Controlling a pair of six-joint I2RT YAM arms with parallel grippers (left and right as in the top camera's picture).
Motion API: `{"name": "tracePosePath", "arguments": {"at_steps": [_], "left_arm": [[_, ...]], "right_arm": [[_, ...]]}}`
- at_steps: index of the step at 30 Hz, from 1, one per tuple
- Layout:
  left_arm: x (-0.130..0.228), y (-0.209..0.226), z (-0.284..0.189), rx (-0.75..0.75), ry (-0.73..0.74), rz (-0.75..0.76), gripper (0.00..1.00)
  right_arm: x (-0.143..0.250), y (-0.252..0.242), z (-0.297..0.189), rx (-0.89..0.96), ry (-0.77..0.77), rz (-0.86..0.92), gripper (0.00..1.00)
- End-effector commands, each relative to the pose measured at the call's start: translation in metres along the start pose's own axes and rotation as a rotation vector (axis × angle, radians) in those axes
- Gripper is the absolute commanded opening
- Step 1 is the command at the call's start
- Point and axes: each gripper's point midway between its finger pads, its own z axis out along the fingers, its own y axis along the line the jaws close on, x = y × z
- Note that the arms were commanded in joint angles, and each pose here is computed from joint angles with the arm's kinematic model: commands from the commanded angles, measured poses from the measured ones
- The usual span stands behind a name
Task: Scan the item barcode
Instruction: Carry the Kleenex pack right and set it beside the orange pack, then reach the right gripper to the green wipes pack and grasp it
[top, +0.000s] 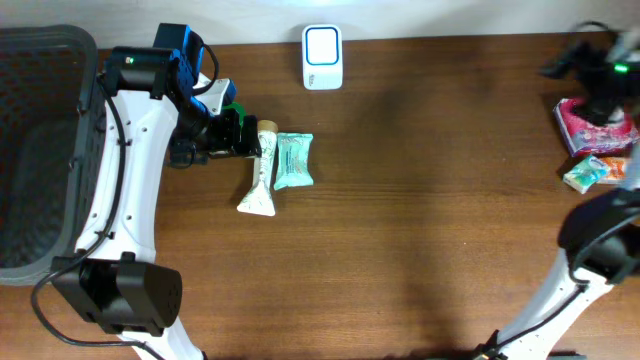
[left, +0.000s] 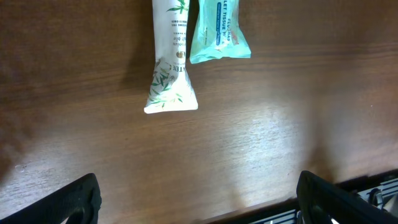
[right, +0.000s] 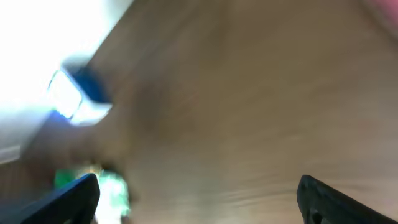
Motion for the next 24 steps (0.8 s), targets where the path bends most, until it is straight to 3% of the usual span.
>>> {"name": "tracePosePath", "arguments": {"at_steps": [1,5,10,16,20,24], "left_arm": [[0.001,-0.003,-0.006,0.011,-0.015,0.005,0.99],[0.001,-0.003,-0.006,0.011,-0.015,0.005,0.99],[0.001,-0.003,-0.006,0.011,-0.015,0.005,0.99],[0.001,-0.003,-0.006,0.011,-0.015,0.005,0.99],[0.001,-0.003,-0.006,0.011,-0.015,0.005,0.99],[0.001,-0.003,-0.006,0.011,-0.015,0.005,0.99]], "right_arm": [[0.053,0.07,0.055,-0.087,0.167,-0.252,1.0],[0.107,0.116,0.125,-0.056,0.27,-0.42,0.99],[0.177,0.165,0.202,-0.069,0.314,-0.489,0.99],[0.239,0.21,0.248,-0.125,0.305,-0.546,0.99],[0.25,0.212,0.264,0.069,0.173,-0.525,1.0],[0.272,0.231,0.279,0.049,0.147,-0.552,0.81]]}}
